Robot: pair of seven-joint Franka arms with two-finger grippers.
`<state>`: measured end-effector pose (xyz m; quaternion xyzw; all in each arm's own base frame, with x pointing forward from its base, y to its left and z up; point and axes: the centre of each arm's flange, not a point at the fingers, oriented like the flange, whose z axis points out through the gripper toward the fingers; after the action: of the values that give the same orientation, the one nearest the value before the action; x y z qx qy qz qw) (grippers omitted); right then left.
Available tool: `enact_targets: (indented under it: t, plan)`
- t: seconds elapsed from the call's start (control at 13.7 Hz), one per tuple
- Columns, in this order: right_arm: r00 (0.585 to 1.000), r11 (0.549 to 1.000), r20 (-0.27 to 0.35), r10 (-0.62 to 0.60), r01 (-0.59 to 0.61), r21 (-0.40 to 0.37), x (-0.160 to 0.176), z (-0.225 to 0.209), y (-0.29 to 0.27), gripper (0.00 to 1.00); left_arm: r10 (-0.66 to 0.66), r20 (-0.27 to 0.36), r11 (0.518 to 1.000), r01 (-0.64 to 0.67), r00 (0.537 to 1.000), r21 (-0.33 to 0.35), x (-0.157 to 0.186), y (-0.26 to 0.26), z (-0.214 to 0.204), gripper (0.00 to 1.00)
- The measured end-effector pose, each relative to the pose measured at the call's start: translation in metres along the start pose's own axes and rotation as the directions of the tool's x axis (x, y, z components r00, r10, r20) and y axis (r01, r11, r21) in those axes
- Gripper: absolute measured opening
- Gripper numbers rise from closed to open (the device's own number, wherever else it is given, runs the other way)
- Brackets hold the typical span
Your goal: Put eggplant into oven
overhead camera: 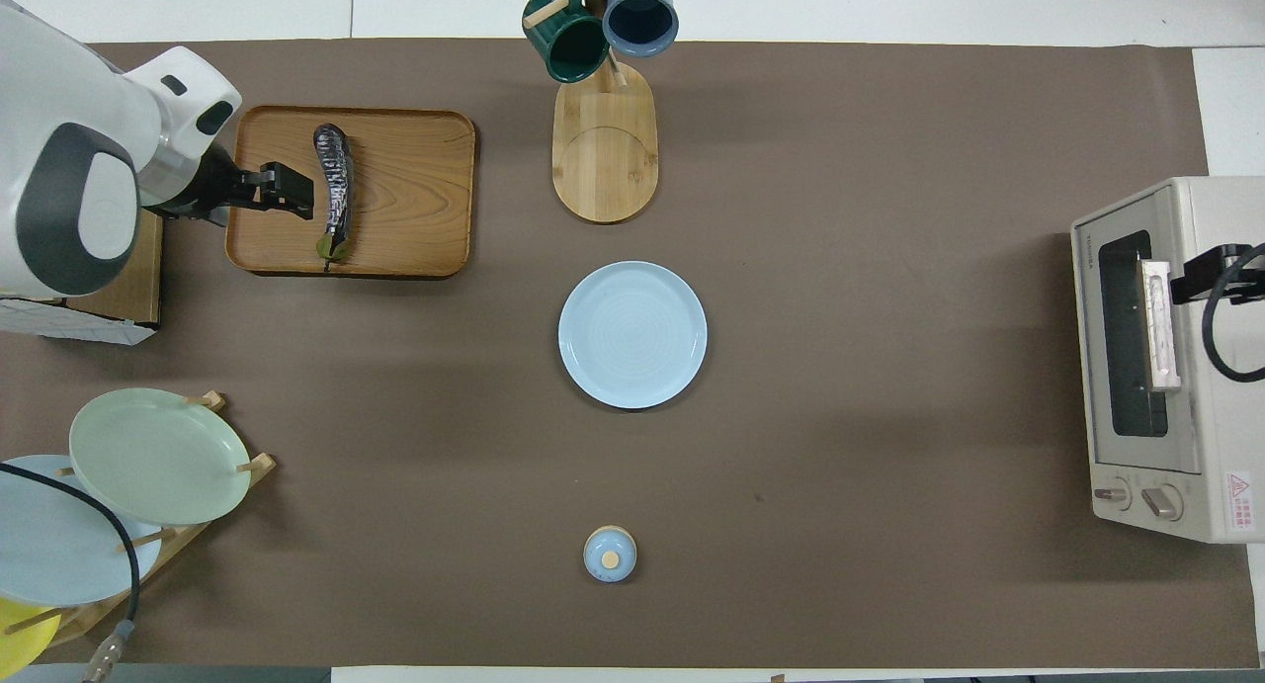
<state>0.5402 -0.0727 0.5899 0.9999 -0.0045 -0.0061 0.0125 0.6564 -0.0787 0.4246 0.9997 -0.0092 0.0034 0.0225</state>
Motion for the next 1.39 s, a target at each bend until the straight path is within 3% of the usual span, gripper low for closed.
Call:
enact_targets:
  t: [0.22, 0.29, 0.51, 0.95, 1.02, 1.24, 1.39]
  plan:
    - [0.999, 0.997, -0.022, -0.036, 0.035, -0.067, -0.011, 0.040, 0.000, 0.08, 0.027, -0.011, 1.000, -0.027, 1.000, -0.004, 0.021, 0.001, 0.057, 1.00]
    - [0.999, 0.997, -0.019, -0.040, 0.039, -0.071, -0.015, 0.049, 0.000, 0.01, 0.045, -0.017, 0.999, -0.045, 0.999, -0.005, 0.028, 0.001, 0.072, 1.00]
    - [0.999, 0.993, -0.008, -0.052, 0.051, -0.105, -0.018, 0.067, 0.004, 0.01, 0.088, -0.071, 0.996, -0.088, 0.994, -0.007, 0.041, 0.008, 0.095, 1.00]
    - [0.995, 0.988, 0.026, -0.101, 0.103, -0.116, -0.019, 0.102, 0.022, 0.01, 0.173, -0.065, 0.985, -0.173, 0.983, -0.002, 0.038, 0.015, 0.108, 0.94]
    - [0.993, 0.986, 0.030, -0.115, 0.118, -0.115, -0.019, 0.108, 0.024, 0.01, 0.174, -0.065, 0.985, -0.175, 0.983, -0.002, 0.038, 0.015, 0.109, 0.86]
    - [0.990, 0.984, 0.042, -0.135, 0.139, -0.112, -0.019, 0.118, 0.028, 0.01, 0.178, -0.062, 0.984, -0.179, 0.982, -0.002, 0.037, 0.015, 0.111, 0.48]
    - [0.990, 0.984, 0.041, -0.136, 0.140, -0.112, -0.019, 0.119, 0.027, 0.01, 0.179, -0.058, 0.984, -0.179, 0.982, -0.002, 0.036, 0.015, 0.113, 0.43]
